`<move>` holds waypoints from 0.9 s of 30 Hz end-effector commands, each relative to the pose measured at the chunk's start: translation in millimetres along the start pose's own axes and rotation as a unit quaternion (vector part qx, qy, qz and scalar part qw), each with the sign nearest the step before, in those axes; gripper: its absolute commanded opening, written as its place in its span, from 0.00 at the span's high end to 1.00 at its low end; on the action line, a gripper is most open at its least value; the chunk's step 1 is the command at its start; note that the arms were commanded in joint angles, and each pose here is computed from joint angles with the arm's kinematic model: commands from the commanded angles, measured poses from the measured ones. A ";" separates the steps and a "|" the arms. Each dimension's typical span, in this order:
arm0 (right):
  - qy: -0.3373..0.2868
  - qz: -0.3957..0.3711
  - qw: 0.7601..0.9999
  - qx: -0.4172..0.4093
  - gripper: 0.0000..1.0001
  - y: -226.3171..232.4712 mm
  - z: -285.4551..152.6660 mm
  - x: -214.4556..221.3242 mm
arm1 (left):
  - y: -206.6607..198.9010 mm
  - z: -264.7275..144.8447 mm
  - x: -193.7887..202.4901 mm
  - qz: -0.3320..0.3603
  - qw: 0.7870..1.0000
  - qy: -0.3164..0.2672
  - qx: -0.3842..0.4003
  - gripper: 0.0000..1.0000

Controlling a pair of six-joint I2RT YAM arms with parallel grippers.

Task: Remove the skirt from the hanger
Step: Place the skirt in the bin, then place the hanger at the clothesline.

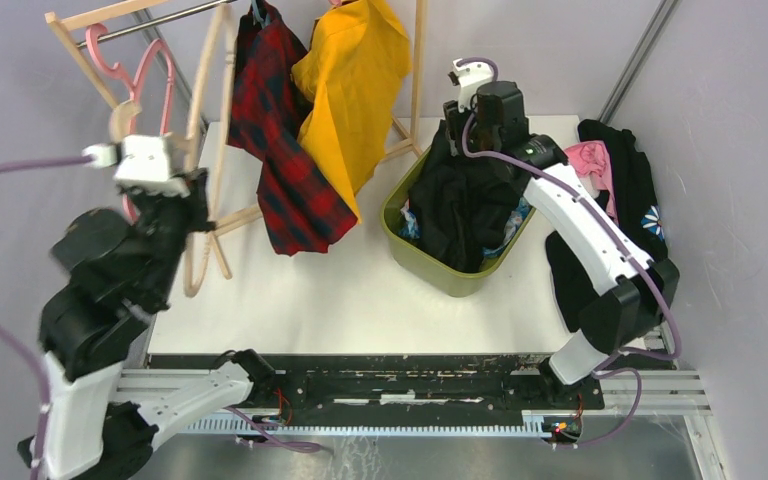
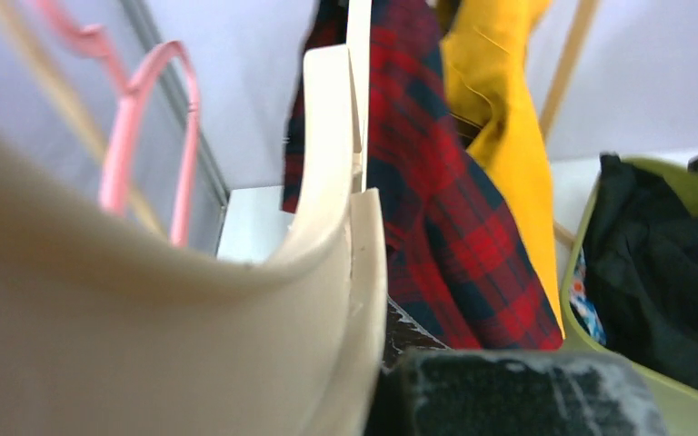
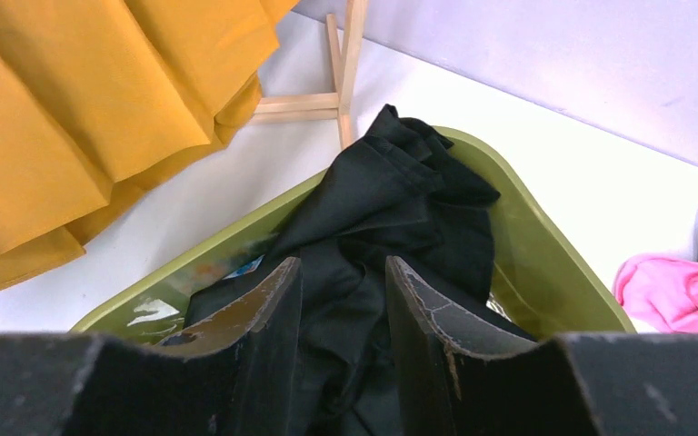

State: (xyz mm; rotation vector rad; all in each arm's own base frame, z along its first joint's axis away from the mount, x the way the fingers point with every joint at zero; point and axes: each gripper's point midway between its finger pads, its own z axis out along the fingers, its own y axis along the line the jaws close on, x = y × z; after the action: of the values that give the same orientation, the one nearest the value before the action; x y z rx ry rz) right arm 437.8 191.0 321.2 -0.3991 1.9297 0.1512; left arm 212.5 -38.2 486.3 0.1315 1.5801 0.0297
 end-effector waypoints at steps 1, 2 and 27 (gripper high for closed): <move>-0.037 0.012 0.999 -0.008 0.56 4.1 12.9 -25.7 | 48.5 -33.2 -8.6 -0.075 0.993 -0.030 -0.084 0.97; -0.036 0.014 0.999 -0.011 0.56 5.9 15.7 -25.5 | 50.7 -34.5 -2.2 -0.075 0.993 -0.022 -0.091 0.97; -0.063 0.013 0.998 0.003 0.55 0.1 49.9 -54.5 | 16.5 48.8 29.8 0.039 0.985 0.029 -0.168 0.97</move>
State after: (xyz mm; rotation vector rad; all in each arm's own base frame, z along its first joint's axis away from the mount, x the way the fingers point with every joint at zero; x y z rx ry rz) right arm 481.4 216.4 321.9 -0.3894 1.9007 0.1834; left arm 242.9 -18.3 430.9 -0.0367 1.6847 0.3199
